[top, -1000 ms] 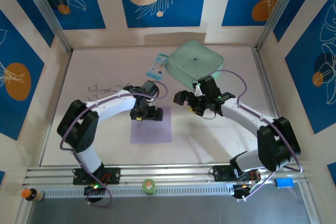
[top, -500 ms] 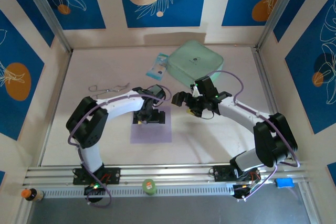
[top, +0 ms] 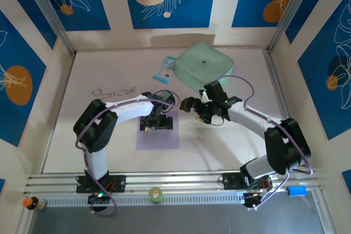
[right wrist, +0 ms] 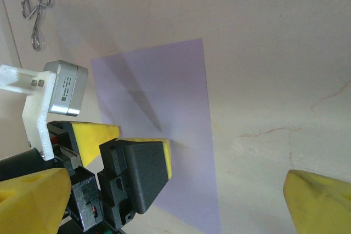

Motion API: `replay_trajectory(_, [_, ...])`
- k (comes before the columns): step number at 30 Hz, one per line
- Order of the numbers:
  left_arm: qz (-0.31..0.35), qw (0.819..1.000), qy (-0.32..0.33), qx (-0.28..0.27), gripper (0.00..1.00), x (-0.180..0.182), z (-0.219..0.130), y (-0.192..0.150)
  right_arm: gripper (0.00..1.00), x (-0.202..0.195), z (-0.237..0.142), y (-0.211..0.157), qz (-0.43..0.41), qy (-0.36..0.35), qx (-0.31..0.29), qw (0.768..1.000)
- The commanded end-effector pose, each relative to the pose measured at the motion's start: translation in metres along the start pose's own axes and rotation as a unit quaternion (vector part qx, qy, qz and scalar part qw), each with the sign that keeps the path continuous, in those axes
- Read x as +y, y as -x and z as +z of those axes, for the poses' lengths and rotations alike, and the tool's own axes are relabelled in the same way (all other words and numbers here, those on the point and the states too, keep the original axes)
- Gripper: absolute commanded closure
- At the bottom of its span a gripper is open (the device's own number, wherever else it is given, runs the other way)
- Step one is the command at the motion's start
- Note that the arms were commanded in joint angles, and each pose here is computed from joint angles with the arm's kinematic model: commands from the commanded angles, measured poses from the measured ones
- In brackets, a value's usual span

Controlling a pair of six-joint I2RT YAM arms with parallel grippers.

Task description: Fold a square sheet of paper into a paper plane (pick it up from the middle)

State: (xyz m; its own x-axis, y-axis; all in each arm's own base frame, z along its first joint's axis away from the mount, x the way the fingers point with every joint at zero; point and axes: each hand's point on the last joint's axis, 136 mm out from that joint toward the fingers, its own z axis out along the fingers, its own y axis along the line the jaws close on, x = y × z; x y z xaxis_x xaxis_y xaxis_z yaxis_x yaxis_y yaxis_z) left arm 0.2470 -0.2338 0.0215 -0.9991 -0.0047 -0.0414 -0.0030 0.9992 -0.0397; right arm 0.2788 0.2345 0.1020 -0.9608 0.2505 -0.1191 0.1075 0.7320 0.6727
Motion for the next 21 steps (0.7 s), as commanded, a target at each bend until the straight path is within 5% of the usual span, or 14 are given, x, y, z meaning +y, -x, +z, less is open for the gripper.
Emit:
replay_trajectory(1, [-0.002, 1.000, 0.011, 0.001, 0.00, -0.002, 0.005, 0.001, 0.00, -0.006, 0.000, -0.007, 0.013, -0.007, 0.008, 1.000])
replay_trajectory(21, [0.005, 0.999, 0.024, 0.023, 0.00, 0.000, 0.027, -0.012, 0.00, -0.018, 0.002, -0.012, 0.022, -0.019, 0.005, 1.000])
